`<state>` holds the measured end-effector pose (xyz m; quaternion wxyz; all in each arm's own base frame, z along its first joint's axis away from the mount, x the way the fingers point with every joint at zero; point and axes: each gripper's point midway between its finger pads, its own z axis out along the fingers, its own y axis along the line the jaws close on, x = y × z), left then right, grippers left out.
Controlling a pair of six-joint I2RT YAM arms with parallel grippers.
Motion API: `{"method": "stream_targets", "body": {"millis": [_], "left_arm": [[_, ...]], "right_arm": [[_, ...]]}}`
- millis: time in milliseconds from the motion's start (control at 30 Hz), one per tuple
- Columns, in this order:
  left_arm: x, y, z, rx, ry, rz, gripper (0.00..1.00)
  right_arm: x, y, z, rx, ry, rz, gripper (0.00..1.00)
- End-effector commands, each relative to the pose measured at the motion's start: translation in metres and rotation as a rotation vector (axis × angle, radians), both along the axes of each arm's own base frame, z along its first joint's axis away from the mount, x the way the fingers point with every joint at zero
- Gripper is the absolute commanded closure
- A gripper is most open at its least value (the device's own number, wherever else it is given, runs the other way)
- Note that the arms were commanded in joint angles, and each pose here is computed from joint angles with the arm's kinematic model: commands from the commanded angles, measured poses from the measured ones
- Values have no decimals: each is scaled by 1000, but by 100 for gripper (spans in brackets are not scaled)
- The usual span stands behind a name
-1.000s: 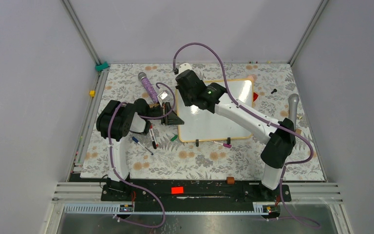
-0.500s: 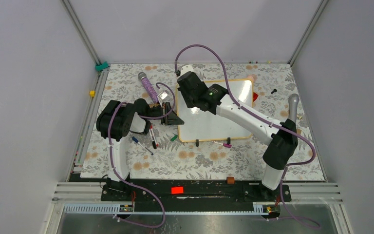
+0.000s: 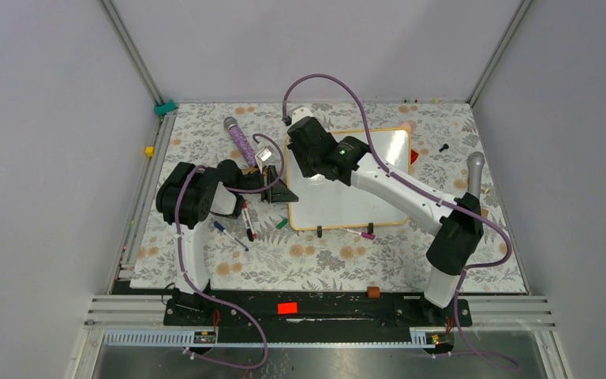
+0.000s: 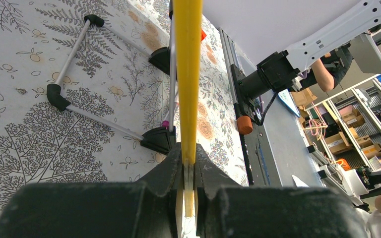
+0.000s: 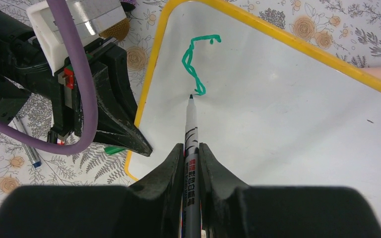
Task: Write a sentence on the whiteboard
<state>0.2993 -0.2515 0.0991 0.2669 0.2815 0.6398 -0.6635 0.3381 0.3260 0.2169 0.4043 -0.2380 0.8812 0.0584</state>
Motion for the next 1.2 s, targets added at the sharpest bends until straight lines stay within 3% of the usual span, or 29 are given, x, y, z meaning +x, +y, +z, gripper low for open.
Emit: {"method": "stream_targets", "body": {"millis": [0, 500, 700, 1167], "left_arm": [[-22, 6, 1, 11, -25, -123, 100], [-22, 6, -1, 11, -19, -122, 100], [-22, 6, -1, 11, -18, -122, 100], [-19, 5, 1, 9, 0, -88, 100]], "right_arm": [[-1, 9, 10, 42, 2, 21, 100], [3, 26, 23, 97, -3, 53, 100], [-8, 27, 50, 193, -47, 104, 100], [-21, -13, 67, 229, -151, 37, 100]]}}
